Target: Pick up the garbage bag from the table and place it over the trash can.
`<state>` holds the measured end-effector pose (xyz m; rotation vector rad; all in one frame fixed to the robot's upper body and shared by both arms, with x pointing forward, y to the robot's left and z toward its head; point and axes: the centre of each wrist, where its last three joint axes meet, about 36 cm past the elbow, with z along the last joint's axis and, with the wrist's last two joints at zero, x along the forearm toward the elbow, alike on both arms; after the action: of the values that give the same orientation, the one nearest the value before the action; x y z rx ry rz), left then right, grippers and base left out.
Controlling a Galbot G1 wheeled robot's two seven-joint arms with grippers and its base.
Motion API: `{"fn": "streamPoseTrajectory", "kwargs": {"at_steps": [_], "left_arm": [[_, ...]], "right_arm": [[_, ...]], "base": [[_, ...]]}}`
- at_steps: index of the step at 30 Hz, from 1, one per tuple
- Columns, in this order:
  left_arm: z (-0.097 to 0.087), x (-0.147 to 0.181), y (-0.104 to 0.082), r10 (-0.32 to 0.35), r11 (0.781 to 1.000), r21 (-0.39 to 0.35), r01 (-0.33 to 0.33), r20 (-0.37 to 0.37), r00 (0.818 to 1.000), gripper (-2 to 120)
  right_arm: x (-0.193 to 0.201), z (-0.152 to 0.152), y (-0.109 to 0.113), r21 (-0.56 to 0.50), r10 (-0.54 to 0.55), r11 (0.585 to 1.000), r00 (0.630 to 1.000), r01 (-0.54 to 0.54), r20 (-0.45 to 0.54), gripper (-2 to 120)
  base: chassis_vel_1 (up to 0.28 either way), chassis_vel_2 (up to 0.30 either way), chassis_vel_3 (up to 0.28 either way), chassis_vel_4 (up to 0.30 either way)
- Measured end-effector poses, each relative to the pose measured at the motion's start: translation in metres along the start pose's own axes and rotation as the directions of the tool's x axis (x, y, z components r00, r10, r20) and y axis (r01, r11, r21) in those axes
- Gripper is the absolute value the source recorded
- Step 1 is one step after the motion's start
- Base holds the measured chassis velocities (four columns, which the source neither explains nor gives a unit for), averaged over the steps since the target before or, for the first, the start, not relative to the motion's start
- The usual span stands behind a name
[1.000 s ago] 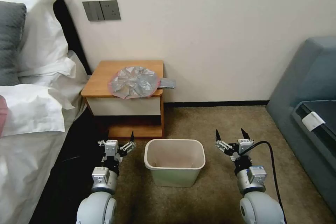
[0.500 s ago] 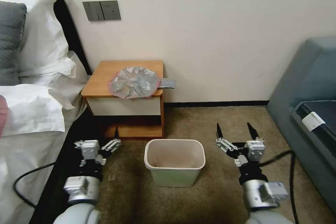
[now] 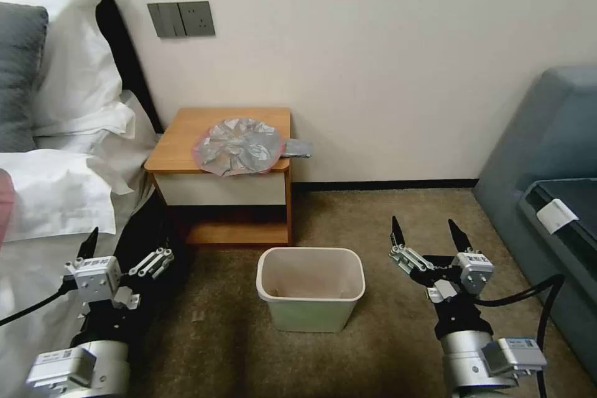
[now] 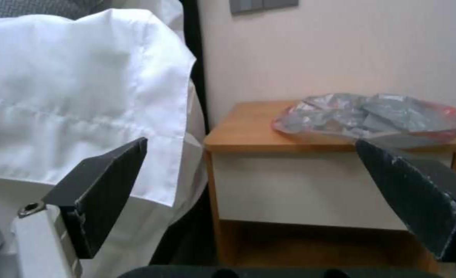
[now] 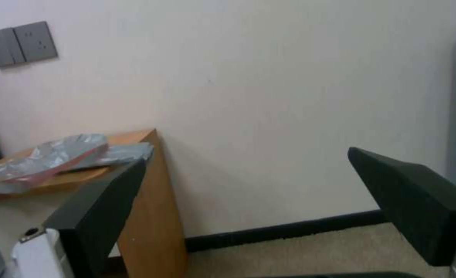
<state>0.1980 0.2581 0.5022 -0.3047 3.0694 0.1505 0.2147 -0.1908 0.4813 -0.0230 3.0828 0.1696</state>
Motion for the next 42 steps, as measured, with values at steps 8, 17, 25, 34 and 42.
{"fn": "streamPoseTrajectory", "kwargs": {"at_steps": [8,17,25,34,42], "left_arm": [[0.003,0.006,0.007,0.112,0.993,-0.014,-0.114,-0.104,0.988,100],[0.005,0.008,0.007,0.136,0.990,-0.013,-0.139,-0.120,0.983,100],[0.006,0.010,0.007,0.137,0.990,-0.006,-0.138,-0.116,0.984,100],[0.008,0.015,0.007,0.122,0.993,0.013,-0.121,-0.113,0.986,100],[0.009,0.017,0.007,0.120,0.993,0.017,-0.119,-0.112,0.986,100]], "right_arm": [[0.000,0.002,0.000,-0.030,-0.003,1.000,1.000,0.002,-0.012,100],[-0.004,0.004,-0.002,-0.072,-0.010,0.997,1.000,0.008,-0.023,100],[-0.010,0.002,-0.003,-0.190,-0.048,0.981,0.998,0.039,-0.043,100],[-0.093,-0.026,-0.014,-0.716,-0.274,0.684,0.959,0.140,-0.073,100],[-0.189,-0.024,-0.021,-0.941,-0.444,0.325,0.893,0.090,-0.068,100]], "base": [[0.000,0.000,0.000,0.000],[0.000,0.000,0.000,0.000],[0.000,0.000,0.000,0.000],[0.000,0.000,0.000,0.000],[0.000,0.000,0.000,0.000]]}}
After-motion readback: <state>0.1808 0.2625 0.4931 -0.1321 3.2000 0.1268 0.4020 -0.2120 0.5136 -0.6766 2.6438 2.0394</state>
